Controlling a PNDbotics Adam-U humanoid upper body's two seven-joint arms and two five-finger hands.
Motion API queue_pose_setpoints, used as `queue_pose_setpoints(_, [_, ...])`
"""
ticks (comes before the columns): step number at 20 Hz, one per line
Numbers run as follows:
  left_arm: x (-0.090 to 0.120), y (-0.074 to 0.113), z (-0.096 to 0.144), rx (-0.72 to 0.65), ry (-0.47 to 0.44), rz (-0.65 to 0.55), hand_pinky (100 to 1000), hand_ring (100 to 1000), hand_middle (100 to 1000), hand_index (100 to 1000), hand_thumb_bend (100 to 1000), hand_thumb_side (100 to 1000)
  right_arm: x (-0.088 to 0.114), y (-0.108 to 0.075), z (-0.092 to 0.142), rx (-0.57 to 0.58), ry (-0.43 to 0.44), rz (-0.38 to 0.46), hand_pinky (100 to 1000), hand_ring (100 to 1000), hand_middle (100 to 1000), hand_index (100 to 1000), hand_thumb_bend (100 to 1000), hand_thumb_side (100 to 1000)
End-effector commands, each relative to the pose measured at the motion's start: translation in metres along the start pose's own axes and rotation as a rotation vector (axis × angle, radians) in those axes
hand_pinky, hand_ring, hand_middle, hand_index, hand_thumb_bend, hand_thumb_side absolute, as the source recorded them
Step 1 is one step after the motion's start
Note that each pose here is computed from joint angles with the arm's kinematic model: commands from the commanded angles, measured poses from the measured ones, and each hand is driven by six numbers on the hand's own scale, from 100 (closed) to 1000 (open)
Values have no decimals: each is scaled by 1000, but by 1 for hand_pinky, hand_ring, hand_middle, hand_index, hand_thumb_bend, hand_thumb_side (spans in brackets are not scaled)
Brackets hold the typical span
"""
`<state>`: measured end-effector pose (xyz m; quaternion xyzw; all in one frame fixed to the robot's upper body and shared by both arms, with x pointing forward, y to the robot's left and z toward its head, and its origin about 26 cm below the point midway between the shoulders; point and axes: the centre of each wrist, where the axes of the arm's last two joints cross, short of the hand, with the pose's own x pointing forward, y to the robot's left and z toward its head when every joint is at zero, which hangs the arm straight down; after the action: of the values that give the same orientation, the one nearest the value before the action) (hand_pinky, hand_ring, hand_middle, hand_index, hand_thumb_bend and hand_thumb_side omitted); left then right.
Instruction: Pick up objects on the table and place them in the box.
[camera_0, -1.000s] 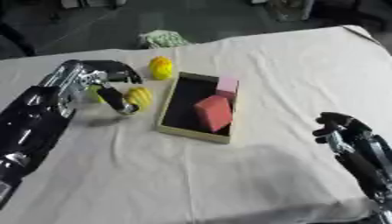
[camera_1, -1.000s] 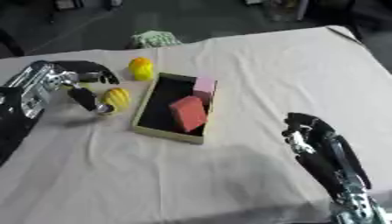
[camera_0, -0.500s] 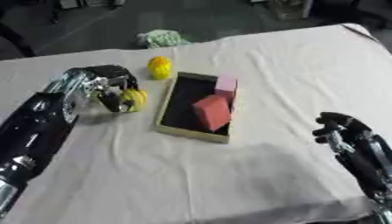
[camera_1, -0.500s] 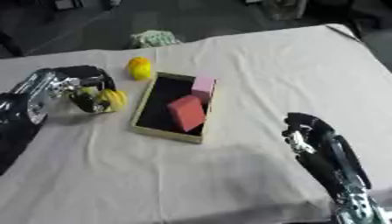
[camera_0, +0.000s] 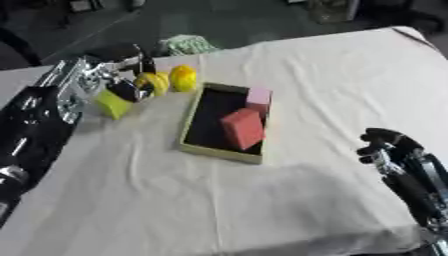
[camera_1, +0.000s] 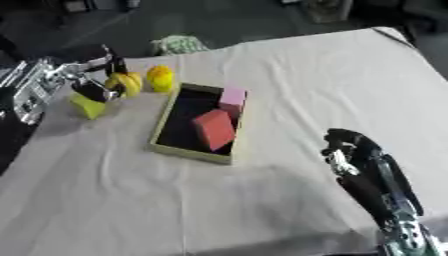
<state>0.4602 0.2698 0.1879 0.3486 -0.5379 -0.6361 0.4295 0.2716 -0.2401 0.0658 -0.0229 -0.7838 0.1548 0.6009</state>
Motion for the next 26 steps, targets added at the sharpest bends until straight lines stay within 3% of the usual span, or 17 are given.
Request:
queue_pose_setpoints(1, [16, 16, -3, 52, -51, -15, 769, 642, 482, 643, 100, 100, 4, -2, -2, 9, -18, 16, 662, 663, 711, 780, 100, 501])
queue_pose_setpoints(11, [71, -16, -33, -22, -209, -32, 784, 698, 538, 696, 100, 103, 5, 1, -3, 22, -19, 6, 662, 662, 711, 780, 100, 507])
queue_pose_setpoints(12, [73, -19, -34, -33, -216, -34, 787, 709, 562, 716, 161, 119, 5, 1, -3, 22, -19, 6, 662, 662, 711, 780, 100, 507])
queue_pose_setpoints(15, [75, -26, -36, -73, -230, -35, 800, 748, 653, 796, 228, 205, 5, 1, -3, 22, -18, 6, 662, 662, 711, 780, 100, 508])
queue_pose_setpoints(17, [75, -31, -37, -102, -247, -26, 822, 790, 741, 863, 398, 369, 5, 1, -3, 22, -18, 5, 662, 662, 711, 780, 100, 508])
queue_pose_setpoints(20, [72, -33, -35, -143, -276, -10, 846, 818, 787, 899, 500, 482, 4, 1, -3, 21, -16, 6, 662, 662, 711, 780, 100, 508])
queue_pose_setpoints(23, [66, -27, -30, -165, -294, 2, 852, 823, 799, 909, 505, 527, 4, 0, -2, 15, -13, 8, 662, 662, 711, 780, 100, 507])
queue_pose_setpoints(26, [53, -9, -18, -116, -266, 1, 841, 803, 770, 892, 462, 496, 3, 0, -2, 10, -11, 10, 662, 661, 711, 780, 100, 509])
